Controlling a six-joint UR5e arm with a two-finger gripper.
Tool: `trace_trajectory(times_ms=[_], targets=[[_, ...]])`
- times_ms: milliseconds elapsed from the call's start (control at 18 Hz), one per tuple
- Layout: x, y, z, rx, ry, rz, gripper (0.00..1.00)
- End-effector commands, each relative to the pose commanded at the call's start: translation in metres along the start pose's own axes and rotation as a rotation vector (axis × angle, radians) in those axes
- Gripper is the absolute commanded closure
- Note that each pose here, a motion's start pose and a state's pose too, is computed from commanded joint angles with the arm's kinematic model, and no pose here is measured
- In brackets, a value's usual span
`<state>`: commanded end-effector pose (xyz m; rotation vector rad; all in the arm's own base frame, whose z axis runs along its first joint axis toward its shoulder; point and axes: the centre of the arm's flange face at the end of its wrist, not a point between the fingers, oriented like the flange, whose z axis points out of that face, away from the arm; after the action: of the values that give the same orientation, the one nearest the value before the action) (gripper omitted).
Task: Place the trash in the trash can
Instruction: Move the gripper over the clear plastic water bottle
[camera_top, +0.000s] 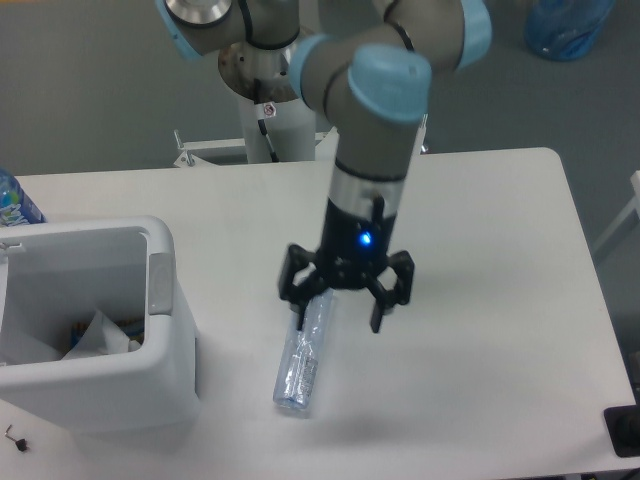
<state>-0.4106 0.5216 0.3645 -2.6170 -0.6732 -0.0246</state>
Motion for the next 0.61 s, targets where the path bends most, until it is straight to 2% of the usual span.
trace_trajectory(times_ms=[389,611], targets=[[0.014,0.005,0.05,-0.072,0.023,0.08,0.0],[0.022,-0.001,0.081,-0.085,-0.01,0.101,0.0]])
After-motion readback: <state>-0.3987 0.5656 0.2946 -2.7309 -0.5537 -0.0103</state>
